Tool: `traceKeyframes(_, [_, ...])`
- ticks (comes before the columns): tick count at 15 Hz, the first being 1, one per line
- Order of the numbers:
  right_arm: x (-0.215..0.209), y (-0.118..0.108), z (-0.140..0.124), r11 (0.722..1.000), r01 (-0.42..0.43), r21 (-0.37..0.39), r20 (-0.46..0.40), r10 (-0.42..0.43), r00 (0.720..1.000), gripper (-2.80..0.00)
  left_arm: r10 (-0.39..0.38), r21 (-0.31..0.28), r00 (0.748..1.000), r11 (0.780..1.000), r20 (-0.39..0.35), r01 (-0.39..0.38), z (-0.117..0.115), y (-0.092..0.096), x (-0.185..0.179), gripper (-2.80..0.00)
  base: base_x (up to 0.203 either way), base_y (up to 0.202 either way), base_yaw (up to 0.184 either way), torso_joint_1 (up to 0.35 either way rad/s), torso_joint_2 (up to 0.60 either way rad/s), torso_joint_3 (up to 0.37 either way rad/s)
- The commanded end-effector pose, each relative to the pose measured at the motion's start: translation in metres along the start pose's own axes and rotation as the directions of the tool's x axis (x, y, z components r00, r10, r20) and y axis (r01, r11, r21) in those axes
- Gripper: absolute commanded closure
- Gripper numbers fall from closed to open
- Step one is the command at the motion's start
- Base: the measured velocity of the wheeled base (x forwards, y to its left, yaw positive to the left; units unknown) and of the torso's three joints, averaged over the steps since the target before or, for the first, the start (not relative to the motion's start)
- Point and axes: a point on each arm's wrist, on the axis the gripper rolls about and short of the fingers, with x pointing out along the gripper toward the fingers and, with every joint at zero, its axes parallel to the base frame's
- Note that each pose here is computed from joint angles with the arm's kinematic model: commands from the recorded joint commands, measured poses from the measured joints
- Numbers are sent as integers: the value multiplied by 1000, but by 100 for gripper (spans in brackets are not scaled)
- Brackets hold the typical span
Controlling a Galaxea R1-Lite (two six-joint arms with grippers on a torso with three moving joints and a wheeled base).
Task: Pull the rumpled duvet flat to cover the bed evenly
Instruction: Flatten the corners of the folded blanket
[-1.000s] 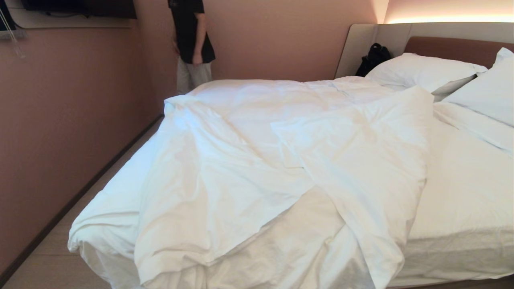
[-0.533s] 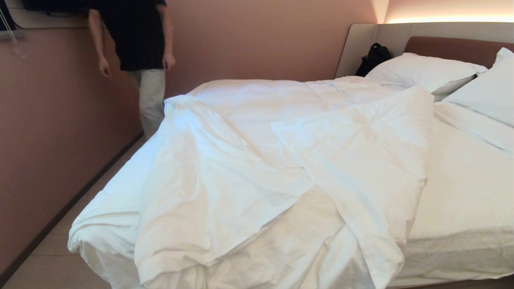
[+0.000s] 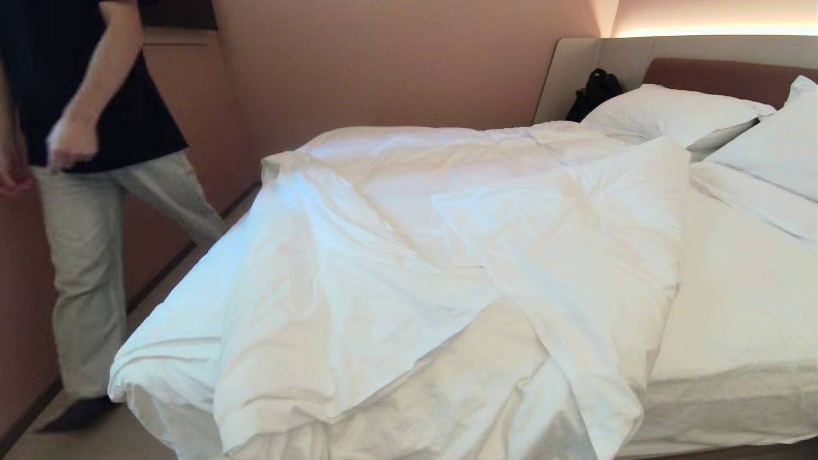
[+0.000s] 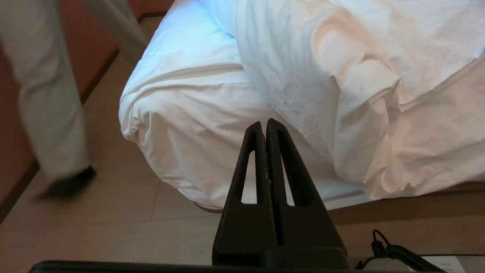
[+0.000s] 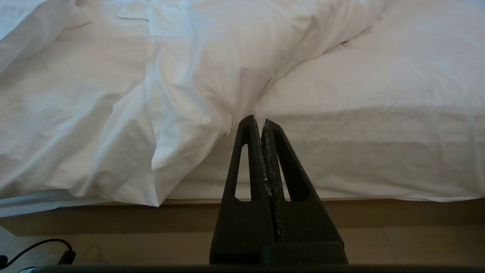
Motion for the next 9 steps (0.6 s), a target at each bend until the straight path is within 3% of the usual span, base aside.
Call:
traceKeyframes(1, [0,0,0,1000,-1,0,-1,1,1000,0,-1,0,1000,1000,-1,1,0,0,0,0,0,0,0,0,0,0])
traceKeyframes(9, [0,0,0,1000,-1,0,-1,1,1000,0,1,12,1000,1000,-1,-1,0,0,0,0,0,0,0,0,0,0])
